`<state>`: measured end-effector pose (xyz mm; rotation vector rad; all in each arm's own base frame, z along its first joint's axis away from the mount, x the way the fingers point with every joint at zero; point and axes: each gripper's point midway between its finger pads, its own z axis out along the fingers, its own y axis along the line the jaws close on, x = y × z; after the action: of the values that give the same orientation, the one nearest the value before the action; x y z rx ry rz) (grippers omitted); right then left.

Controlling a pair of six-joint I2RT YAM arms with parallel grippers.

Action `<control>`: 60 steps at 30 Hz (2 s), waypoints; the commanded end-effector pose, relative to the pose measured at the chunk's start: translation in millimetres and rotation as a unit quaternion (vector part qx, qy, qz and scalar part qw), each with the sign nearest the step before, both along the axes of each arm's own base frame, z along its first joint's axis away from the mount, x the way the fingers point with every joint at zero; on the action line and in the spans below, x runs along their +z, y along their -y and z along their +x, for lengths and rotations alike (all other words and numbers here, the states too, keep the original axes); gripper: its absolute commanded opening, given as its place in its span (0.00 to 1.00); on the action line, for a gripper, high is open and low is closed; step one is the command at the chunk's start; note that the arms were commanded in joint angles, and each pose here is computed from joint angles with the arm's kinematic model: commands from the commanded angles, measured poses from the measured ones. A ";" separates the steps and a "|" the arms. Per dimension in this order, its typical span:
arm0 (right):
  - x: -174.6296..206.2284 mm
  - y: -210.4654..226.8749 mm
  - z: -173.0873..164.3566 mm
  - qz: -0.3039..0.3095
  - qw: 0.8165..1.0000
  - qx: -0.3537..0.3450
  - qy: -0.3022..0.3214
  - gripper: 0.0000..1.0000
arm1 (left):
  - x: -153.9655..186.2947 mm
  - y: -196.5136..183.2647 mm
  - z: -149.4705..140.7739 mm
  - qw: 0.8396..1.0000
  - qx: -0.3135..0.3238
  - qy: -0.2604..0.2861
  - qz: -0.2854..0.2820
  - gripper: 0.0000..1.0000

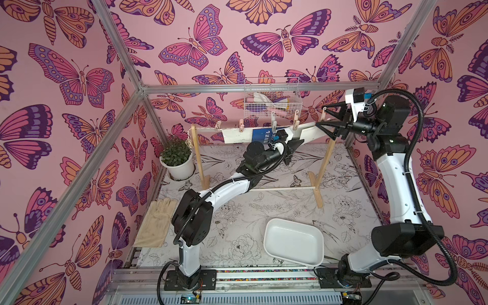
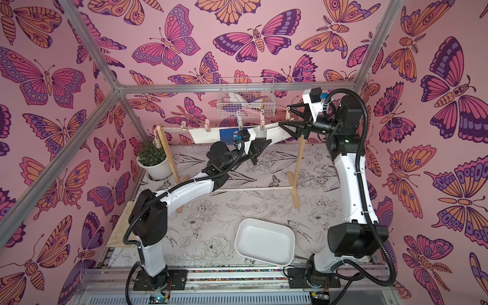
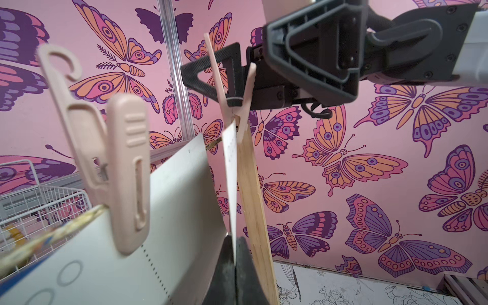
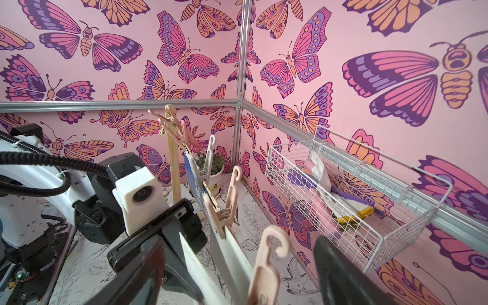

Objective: Remove the postcards from the strings
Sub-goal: Remove the clamp from the clothesline.

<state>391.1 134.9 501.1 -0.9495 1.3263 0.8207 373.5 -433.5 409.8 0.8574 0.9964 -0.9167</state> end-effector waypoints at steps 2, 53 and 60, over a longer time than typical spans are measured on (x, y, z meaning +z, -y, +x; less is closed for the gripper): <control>0.8 -3.9 -1.0 -0.003 1.000 0.010 0.004 0.88 | 20.8 -3.0 -12.4 0.999 -0.010 0.028 -0.012 0.00; 10.1 -8.0 -13.4 -0.005 0.999 0.023 0.026 0.24 | 18.7 -4.4 -8.3 1.000 -0.008 0.006 -0.021 0.00; 17.0 -7.6 -31.2 -0.010 0.999 0.010 0.046 0.24 | 16.1 -3.4 -19.7 0.999 -0.033 0.012 -0.009 0.00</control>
<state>385.5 137.8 497.9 -0.9638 1.3235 0.8268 369.7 -435.2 408.2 0.8739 0.9968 -0.9423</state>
